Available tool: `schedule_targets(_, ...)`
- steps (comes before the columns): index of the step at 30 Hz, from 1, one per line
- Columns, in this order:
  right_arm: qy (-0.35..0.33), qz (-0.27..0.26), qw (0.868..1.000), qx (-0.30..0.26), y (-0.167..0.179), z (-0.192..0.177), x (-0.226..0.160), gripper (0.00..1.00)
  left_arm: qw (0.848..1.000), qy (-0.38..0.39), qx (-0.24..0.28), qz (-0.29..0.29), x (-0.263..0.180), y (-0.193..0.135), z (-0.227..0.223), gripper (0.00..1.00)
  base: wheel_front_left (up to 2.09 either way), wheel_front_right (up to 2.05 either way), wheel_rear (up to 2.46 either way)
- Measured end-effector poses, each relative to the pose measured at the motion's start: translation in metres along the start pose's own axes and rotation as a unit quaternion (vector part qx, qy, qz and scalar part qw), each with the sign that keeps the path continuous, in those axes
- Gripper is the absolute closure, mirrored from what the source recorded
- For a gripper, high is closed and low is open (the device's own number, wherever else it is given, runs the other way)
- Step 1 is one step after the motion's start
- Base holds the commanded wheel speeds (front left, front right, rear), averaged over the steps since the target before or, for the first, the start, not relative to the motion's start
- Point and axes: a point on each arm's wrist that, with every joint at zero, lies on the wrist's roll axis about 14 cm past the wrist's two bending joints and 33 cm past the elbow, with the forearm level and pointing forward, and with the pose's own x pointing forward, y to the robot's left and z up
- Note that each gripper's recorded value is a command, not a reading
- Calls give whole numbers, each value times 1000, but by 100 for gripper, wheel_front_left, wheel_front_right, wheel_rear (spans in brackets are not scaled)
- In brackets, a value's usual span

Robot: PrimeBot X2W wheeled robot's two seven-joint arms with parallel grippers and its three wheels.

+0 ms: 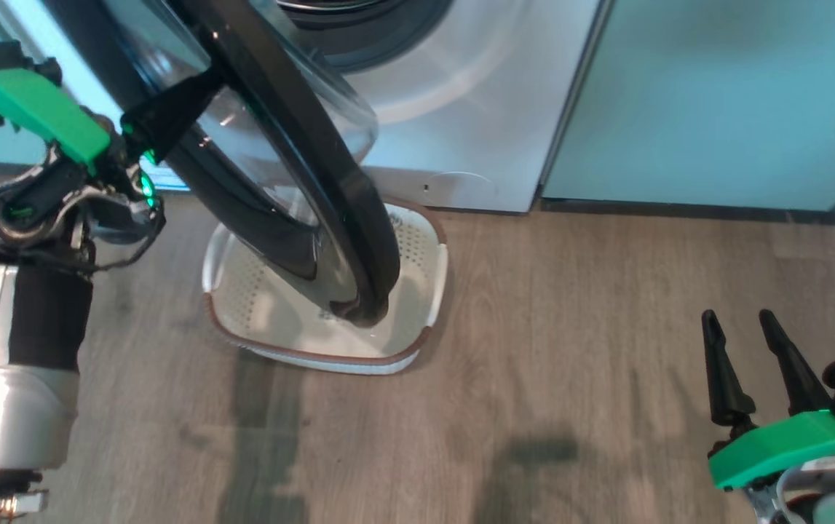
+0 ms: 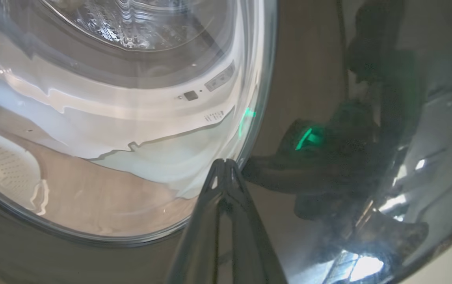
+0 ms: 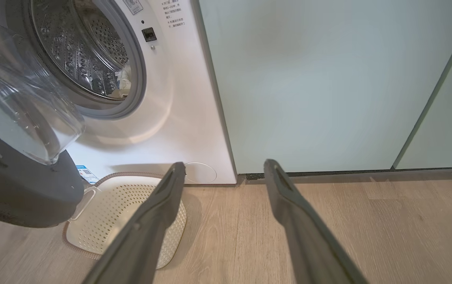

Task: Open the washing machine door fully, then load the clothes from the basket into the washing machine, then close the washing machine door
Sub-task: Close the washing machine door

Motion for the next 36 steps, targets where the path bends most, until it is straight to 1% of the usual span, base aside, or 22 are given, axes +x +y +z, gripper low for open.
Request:
schedule_targets(7, 2, -31, 1000, 0, -19, -2, -10, 0, 1000, -9, -15, -10, 33, 2, 0, 100, 0, 0, 0)
schedule_targets(11, -8, -42, 999, 2, -26, 3, -10, 0, 999, -23, -25, -12, 48, 6, 4, 100, 0, 0, 0)
schedule_targets(19, -7, -55, 998, 3, -34, 0, -13, 0, 999, -34, -29, -7, 61, 14, 6, 100, 0, 0, 0)
schedule_targets(28, -10, -55, 998, 4, -34, 0, -10, 0, 998, -46, -36, -7, 56, 15, 11, 100, 0, 0, 0)
schedule_targets(36, -17, -46, 999, 4, -30, 3, 0, 0, 996, -83, -26, -20, 24, 10, 26, 100, 0, 0, 0)
